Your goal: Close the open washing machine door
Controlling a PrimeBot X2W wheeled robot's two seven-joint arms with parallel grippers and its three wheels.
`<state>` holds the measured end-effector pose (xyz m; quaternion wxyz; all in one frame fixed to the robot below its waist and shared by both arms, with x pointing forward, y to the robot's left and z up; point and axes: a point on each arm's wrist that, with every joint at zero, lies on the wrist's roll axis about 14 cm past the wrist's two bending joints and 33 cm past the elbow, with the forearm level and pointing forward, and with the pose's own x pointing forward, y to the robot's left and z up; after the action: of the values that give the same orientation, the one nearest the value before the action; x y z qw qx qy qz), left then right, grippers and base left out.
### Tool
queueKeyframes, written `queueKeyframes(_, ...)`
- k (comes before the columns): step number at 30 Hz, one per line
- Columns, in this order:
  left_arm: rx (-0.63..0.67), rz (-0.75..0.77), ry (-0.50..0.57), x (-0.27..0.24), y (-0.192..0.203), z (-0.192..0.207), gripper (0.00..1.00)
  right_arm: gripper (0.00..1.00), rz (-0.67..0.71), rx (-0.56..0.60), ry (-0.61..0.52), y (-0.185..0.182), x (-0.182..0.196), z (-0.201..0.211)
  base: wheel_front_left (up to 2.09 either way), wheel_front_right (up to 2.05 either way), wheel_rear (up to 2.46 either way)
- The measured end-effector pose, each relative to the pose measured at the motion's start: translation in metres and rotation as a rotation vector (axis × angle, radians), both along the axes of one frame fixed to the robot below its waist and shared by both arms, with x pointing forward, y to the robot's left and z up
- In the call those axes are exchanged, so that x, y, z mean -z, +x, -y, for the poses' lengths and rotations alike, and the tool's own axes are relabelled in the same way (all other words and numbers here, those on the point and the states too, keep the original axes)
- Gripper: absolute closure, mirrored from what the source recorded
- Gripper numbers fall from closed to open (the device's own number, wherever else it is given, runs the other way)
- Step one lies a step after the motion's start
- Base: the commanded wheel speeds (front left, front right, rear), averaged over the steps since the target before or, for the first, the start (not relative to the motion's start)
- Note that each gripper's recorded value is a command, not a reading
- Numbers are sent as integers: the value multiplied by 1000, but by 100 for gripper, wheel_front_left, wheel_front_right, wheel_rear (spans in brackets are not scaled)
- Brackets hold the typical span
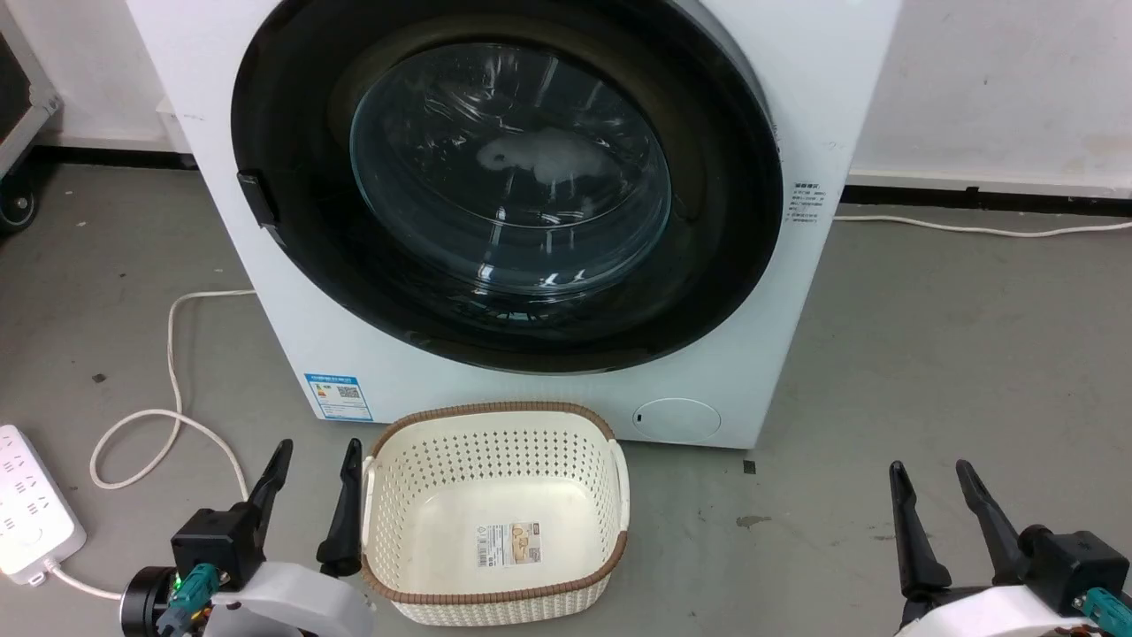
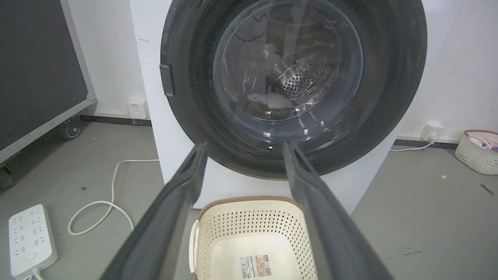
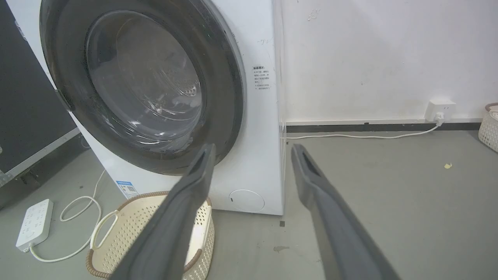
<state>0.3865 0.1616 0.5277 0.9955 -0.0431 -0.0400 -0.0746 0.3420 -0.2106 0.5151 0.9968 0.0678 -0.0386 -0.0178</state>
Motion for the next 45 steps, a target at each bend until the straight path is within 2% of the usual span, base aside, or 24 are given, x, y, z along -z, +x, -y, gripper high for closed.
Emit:
queueKeyframes(14, -15, -9, -16, 1, 1, -3, 0, 0, -14, -4, 17, 1, 5, -2, 0, 0, 0)
queueKeyframes(15, -14, -10, -19, 1, 1, -3, 100, 100, -12, -4, 17, 1, 5, -2, 0, 0, 0)
queueKeyframes(45, -32, -15, 9, -1, 0, -4, 100, 100, -36, -39, -14, 6, 5, -12, 0, 0, 0)
